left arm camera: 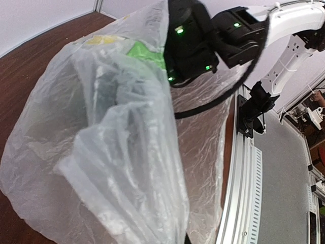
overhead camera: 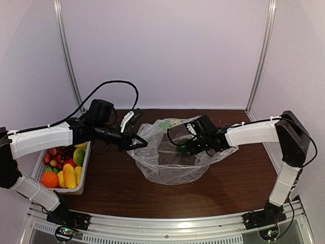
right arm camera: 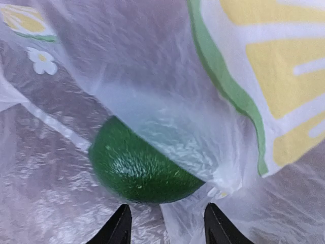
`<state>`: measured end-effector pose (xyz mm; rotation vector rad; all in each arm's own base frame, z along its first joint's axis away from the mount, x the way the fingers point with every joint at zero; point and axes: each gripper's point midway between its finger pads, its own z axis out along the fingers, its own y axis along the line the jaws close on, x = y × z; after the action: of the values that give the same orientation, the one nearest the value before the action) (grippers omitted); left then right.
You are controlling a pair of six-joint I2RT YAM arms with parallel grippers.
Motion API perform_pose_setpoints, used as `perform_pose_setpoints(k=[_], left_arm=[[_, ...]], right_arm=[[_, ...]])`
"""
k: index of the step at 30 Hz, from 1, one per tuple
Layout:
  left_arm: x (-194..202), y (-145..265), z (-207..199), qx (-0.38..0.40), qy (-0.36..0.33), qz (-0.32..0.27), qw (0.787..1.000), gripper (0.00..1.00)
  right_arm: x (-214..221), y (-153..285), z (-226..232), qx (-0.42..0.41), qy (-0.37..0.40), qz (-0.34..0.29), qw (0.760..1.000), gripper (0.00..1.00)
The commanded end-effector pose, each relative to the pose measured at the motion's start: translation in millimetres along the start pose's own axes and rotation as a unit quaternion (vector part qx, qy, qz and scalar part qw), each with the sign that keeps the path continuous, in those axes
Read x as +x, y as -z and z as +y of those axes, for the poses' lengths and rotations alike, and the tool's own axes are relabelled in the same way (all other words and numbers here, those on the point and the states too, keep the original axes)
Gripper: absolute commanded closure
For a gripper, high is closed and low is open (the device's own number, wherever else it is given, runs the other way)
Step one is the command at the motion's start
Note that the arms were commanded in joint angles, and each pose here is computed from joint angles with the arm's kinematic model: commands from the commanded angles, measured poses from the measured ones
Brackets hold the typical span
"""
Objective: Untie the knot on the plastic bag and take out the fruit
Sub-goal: Reach into the gripper in the takeout bag, then pick up the fake fruit from the takeout bag.
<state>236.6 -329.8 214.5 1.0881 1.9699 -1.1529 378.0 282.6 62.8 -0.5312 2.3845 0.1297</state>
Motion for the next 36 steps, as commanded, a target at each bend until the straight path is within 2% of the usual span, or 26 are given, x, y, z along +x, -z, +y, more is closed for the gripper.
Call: perform_pose_setpoints(k=[1,5,10,16,20,23,27,31,36], left_arm=[[-5.9,0.7,17.1,-0.053,-0.006,-0.003,0.999,1.00],[0.6,0.7,40.1,-0.112,0.014,0.006,0.994,1.00],[4.1,-1.2,47.5,-0.126,0.024,0.006,0.992,1.00],[3.5,-4.5,26.8,-0.067,0.013,0.013,0.998,1.00],[5.6,-4.3,22.9,-0.057,0.009,0.020,0.998,1.00],[4.6,-4.4,20.1,-0.050,0.008,0.020,0.999,1.00],[3.6,-5.4,21.0,-0.049,0.008,0.020,0.999,1.00],[4.6,-6.5,21.0,-0.047,0.010,0.022,0.999,1.00],[4.7,-7.5,20.8,-0.044,0.011,0.023,0.999,1.00]], right_arm=[[-25.9,61.1,33.3,-0.096,0.000,-0.078,0.992,0.49],[-26.1,115.2,58.8,-0.181,0.004,-0.119,0.976,0.49],[-5.0,134.2,51.9,-0.178,-0.002,-0.118,0.977,0.48],[22.3,114.2,28.6,-0.101,-0.013,-0.083,0.991,0.35],[36.7,92.1,17.2,-0.046,-0.018,-0.038,0.998,0.24],[41.5,84.1,23.5,-0.045,-0.009,-0.027,0.999,0.13],[43.3,77.3,30.0,-0.049,-0.001,-0.025,0.999,0.05],[51.8,64.6,31.9,-0.040,0.003,0.000,0.999,0.01],[49.2,55.0,43.2,-0.061,-0.011,-0.004,0.998,0.00]])
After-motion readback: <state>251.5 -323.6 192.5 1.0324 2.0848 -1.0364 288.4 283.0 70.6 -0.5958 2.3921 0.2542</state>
